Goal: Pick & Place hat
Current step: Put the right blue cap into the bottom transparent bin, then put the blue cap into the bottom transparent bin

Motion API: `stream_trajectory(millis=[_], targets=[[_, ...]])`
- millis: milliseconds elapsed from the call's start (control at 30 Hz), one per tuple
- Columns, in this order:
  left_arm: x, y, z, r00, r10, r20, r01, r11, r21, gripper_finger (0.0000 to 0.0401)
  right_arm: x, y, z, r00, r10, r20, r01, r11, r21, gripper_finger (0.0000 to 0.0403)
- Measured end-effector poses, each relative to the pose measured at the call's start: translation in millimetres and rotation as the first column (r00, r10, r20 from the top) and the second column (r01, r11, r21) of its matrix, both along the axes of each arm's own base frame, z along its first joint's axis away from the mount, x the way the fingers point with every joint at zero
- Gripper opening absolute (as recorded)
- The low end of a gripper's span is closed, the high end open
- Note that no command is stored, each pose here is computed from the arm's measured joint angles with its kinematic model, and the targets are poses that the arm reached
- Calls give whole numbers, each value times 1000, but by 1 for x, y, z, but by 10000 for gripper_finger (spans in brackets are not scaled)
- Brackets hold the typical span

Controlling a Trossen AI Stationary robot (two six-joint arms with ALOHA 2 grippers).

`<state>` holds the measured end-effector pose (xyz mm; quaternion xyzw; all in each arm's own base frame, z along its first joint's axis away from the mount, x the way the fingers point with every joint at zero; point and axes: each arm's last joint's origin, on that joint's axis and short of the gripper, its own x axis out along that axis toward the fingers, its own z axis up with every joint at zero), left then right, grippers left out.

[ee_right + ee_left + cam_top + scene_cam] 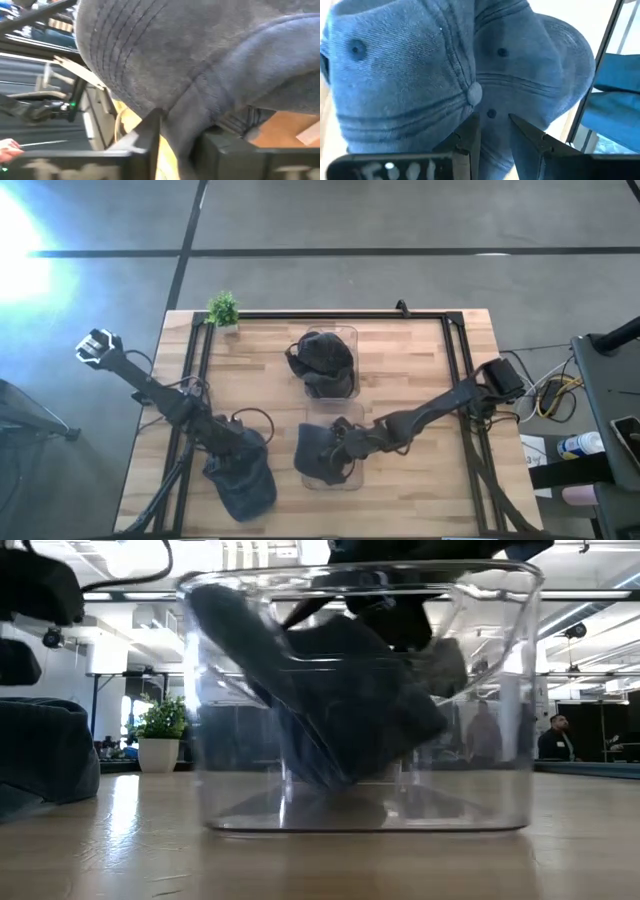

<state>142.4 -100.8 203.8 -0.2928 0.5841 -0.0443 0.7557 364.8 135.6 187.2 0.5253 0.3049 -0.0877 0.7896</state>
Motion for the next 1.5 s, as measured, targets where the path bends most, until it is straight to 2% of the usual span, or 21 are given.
stream_trajectory(millis=[167,333,467,600,700,800,967,1100,1167,1233,1300,1367,1433,1500], targets=[[-1,1,-17,1000,4,22,-4,1000,-17,91,-7,-2,10,999,46,-22,-46,999,-8,159],[-2,2,-22,999,28,23,-28,1000,-10,91,-11,1,34,993,121,1,-120,989,-83,199],[1,1,-5,999,52,14,-52,999,3,91,-10,3,51,982,190,-7,-189,967,-172,202],[4,2,21,996,44,72,-52,992,112,91,-12,3,60,966,248,-75,-259,938,-230,203],[9,1,36,989,-22,144,-9,978,210,91,-15,3,55,948,282,-147,-312,911,-271,203],[15,0,42,984,-46,173,3,970,241,91,-18,1,47,935,299,-189,-344,894,-288,203],[23,-4,33,989,-84,119,50,963,265,91,-23,-1,32,925,299,-236,-362,882,-303,203],[29,-3,31,995,-100,18,89,943,321,91,-28,-1,32,926,282,-251,-361,856,-370,203],[25,0,39,993,-86,-84,112,921,374,91,-35,-1,40,926,280,-253,-363,843,-396,203],[18,5,46,983,-23,-185,107,881,460,91,-43,-2,47,917,289,-276,-383,832,-402,203],[14,11,54,980,52,-190,59,843,535,92,-51,-2,48,905,292,-310,-403,822,-401,203],[14,12,57,986,78,-145,16,831,556,96,-59,-3,45,889,297,-347,-427,810,-402,203],[20,8,58,997,-6,-76,45,847,529,102,-63,-2,46,886,313,-341,-439,803,-403,203],[32,0,59,978,-207,14,168,831,530,111,-68,1,47,875,341,-345,-466,787,-404,203]])
